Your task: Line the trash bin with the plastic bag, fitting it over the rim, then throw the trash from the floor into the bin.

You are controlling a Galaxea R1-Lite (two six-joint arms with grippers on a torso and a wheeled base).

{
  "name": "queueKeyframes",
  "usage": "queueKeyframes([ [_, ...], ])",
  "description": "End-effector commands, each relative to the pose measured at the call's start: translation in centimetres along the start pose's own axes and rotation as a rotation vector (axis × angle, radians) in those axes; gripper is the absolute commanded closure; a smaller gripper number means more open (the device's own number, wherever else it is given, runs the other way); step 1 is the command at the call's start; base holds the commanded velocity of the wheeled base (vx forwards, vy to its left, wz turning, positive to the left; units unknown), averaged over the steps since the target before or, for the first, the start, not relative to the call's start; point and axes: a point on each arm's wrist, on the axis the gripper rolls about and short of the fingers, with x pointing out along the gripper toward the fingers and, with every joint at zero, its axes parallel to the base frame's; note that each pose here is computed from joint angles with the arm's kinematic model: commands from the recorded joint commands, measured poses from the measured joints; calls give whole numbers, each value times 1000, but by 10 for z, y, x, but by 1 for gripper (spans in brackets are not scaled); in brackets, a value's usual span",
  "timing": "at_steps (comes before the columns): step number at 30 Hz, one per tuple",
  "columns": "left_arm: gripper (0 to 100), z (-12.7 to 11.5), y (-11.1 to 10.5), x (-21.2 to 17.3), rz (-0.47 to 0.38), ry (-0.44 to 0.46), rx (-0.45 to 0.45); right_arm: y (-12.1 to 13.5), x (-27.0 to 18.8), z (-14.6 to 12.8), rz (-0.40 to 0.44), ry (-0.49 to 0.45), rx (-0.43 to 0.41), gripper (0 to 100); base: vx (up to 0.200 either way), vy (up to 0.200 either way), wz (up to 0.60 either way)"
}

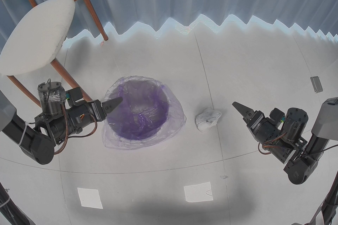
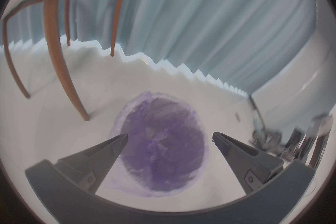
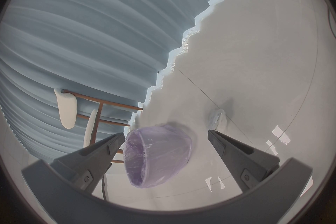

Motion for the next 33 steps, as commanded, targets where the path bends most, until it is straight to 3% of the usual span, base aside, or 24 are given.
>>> queueKeyframes([
  [1,0,-55,13,15,-68,-30,-333,-15,4,-15,-44,53,19,0,0,0,0],
  [2,0,-81,13,27,-88,-11,-379,-16,1,-18,-38,84,19,0,0,0,0],
  [3,0,-91,12,31,-65,27,-395,-16,-2,-18,-34,99,22,0,0,0,0],
  [7,0,-103,4,35,-63,56,-414,-21,-1,-23,-39,133,29,0,0,0,0],
  [11,0,-98,-3,26,-41,30,-411,-29,6,-28,-55,145,35,0,0,0,0],
  [17,0,-101,1,36,10,-3,-525,-31,9,-30,-59,146,48,0,0,0,0],
  [22,0,-104,10,41,33,-6,-562,-31,9,-31,-60,147,61,0,-200,-200,0],
  [26,0,-98,7,33,21,-12,-556,-32,8,-31,-65,151,63,0,-200,-200,0],
  [27,0,-82,-3,28,-17,-54,-544,-31,8,-31,-64,150,62,0,0,0,0],
  [33,0,-47,-27,18,-105,-172,-514,-31,9,-31,-63,149,60,0,0,0,0],
])
